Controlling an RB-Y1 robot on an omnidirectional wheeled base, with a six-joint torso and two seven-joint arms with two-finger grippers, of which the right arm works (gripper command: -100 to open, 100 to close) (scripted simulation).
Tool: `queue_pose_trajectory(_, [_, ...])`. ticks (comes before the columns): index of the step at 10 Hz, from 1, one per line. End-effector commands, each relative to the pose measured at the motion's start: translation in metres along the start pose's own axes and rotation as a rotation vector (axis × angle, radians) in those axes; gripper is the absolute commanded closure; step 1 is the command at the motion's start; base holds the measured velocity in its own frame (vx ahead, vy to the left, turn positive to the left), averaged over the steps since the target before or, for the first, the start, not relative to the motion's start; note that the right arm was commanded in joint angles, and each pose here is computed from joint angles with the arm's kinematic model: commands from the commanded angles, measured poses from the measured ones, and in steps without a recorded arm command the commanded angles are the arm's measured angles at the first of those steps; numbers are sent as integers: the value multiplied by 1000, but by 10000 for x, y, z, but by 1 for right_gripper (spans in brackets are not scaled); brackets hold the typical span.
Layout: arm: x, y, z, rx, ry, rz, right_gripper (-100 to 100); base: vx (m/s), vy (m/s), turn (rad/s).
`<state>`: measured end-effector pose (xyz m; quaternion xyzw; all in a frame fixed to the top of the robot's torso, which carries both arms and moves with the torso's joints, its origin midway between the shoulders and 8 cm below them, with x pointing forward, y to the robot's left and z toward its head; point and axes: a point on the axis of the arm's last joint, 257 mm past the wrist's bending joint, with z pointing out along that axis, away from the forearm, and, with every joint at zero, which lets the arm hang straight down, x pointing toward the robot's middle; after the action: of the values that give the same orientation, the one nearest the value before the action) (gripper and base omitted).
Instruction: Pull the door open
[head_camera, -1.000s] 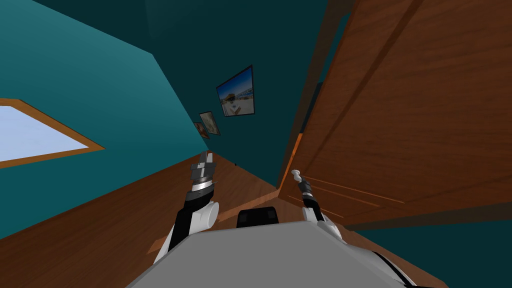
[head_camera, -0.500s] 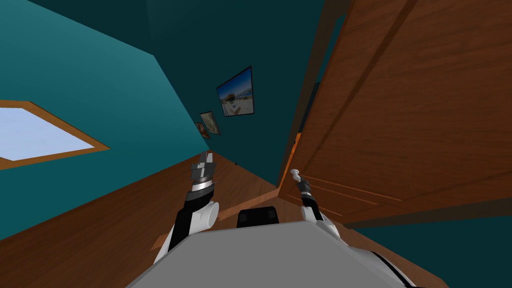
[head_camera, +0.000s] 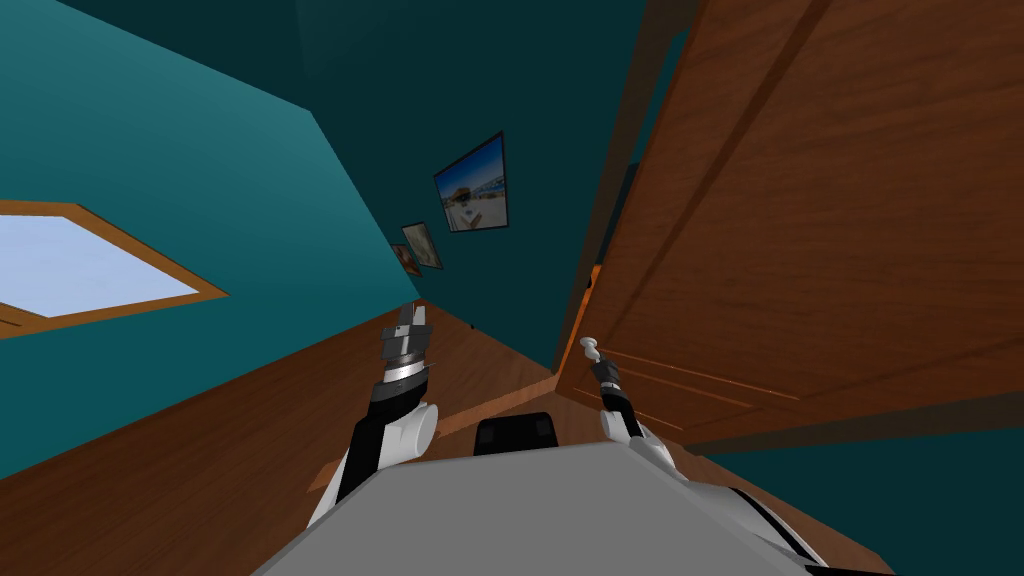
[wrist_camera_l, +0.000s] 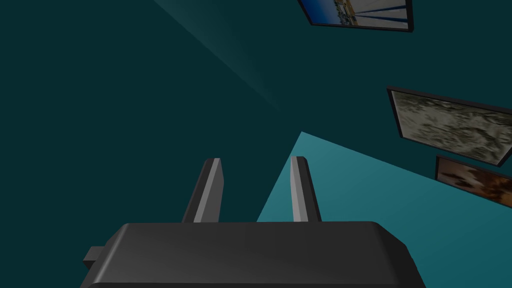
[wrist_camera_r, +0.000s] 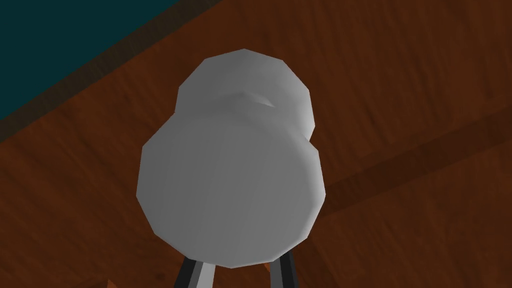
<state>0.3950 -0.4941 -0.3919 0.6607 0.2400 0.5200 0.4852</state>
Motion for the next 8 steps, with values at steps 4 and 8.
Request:
queue_pose_trajectory(4, [200,9,69,-15,34,89,100,-23,-3,6])
queue_pose_trajectory(8, [212,-12,73,-10,34,137,100,-19,-7,2])
